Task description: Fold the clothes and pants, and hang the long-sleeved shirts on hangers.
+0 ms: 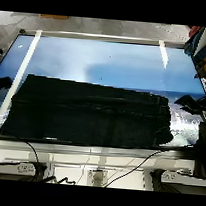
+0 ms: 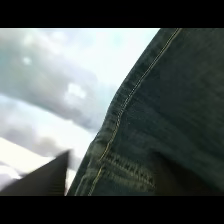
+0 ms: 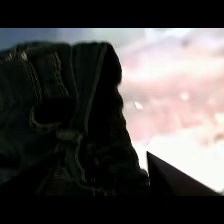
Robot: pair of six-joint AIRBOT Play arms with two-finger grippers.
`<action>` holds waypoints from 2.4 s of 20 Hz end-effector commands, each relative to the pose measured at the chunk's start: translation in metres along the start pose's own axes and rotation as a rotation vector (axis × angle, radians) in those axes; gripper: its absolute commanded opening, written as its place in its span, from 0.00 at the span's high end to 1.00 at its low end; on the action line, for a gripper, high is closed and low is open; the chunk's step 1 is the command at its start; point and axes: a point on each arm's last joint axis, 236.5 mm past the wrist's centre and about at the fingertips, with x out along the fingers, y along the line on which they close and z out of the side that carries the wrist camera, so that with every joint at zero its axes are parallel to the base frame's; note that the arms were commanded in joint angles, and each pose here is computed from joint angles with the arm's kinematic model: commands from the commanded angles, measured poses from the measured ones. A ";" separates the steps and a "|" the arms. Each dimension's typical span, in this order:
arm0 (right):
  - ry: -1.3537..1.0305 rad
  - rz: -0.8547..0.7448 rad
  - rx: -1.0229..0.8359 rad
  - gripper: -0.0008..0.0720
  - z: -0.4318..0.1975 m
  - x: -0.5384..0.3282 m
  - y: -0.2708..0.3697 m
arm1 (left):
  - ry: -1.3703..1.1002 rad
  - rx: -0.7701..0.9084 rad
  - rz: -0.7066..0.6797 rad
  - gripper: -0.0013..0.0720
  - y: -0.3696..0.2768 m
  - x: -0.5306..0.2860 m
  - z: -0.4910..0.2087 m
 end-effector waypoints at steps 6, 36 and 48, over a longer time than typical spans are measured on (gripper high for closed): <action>0.257 -0.203 -0.007 0.91 -0.118 -0.072 -0.010 | -0.074 0.025 -0.117 0.95 -0.032 -0.096 -0.016; 0.015 -0.072 0.447 0.57 -0.197 0.043 -0.059 | 0.232 -0.016 -0.230 0.95 -0.058 -0.065 -0.130; 0.013 -0.018 0.475 0.93 -0.194 0.043 -0.046 | 0.383 -0.214 -0.028 0.59 0.017 -0.091 -0.272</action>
